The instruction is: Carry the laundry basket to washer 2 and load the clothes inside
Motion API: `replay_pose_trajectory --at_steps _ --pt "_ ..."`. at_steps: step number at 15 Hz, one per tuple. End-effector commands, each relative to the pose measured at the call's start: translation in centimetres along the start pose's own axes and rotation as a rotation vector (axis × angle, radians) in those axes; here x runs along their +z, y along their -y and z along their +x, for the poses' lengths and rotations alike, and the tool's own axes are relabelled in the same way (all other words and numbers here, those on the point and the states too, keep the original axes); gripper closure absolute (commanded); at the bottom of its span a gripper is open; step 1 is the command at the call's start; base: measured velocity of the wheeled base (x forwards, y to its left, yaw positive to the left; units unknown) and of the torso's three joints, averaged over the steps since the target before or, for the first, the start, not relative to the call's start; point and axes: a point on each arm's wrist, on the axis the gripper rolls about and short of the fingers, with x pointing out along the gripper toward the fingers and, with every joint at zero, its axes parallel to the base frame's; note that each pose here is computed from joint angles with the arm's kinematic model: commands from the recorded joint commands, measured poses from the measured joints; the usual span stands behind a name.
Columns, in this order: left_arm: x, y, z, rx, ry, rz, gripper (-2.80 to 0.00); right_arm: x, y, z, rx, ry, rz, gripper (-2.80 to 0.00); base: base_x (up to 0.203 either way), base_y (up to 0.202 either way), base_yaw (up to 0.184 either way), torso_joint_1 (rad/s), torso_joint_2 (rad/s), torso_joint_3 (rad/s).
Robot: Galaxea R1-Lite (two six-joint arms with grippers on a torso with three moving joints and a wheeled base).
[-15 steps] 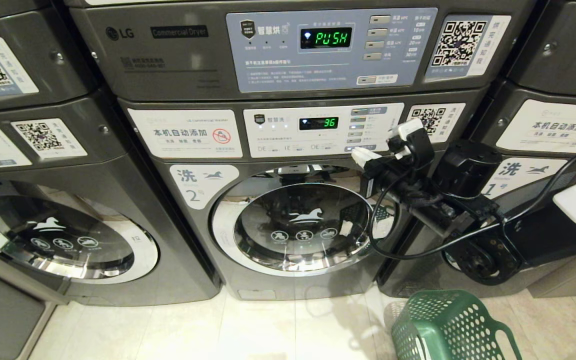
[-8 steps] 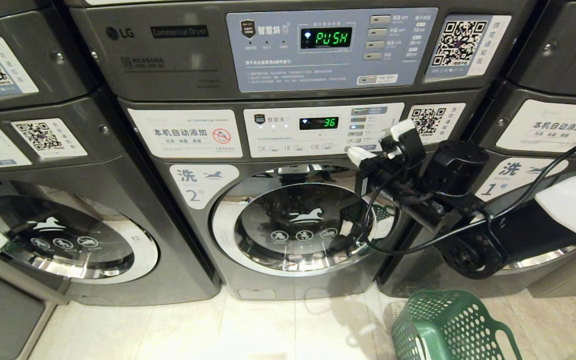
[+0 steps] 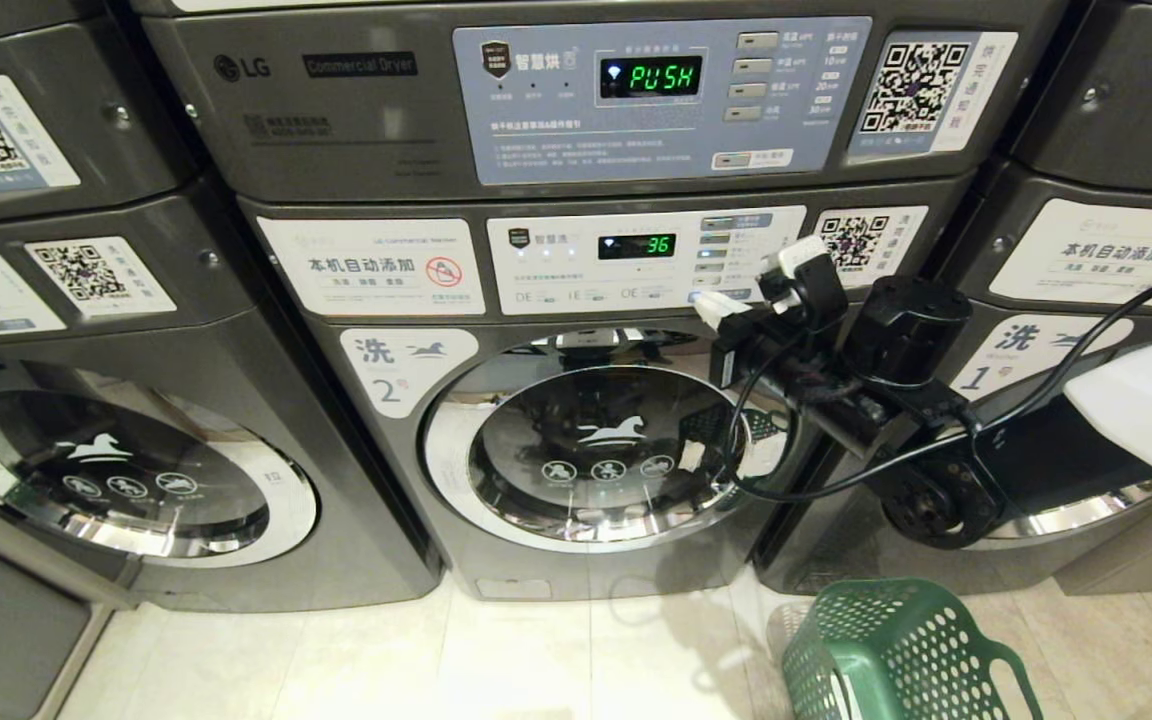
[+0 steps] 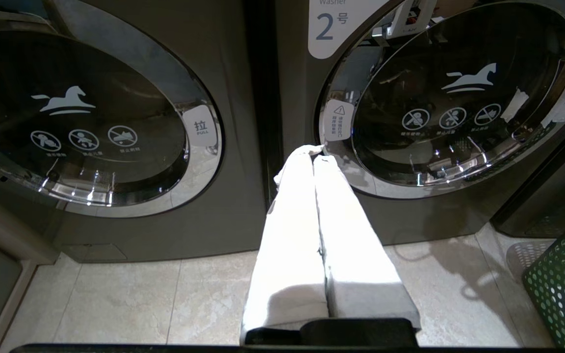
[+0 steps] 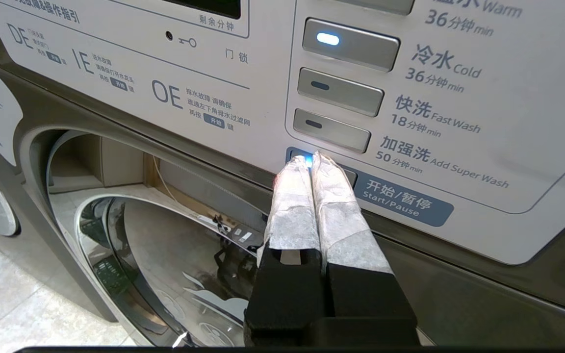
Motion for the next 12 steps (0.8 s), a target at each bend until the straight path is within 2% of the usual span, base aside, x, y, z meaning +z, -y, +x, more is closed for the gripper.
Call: replay_pose_trajectory --at_steps 1,8,12 --pt "-1.1 0.1 0.2 -0.001 -0.04 0.0 0.0 0.0 0.5 -0.3 -0.014 0.0 -0.005 0.0 0.0 0.0 0.0 0.0 0.0 0.0" --pt "-1.1 0.1 0.2 -0.002 -0.04 0.0 0.0 0.5 1.1 -1.2 -0.028 -0.009 -0.007 0.0 0.0 0.0 0.0 0.0 0.0 0.0" --pt "-1.1 0.1 0.2 -0.001 -0.04 0.0 0.0 0.9 0.6 -1.7 -0.007 -0.006 -0.003 0.0 0.0 0.0 0.0 0.0 0.0 0.0"
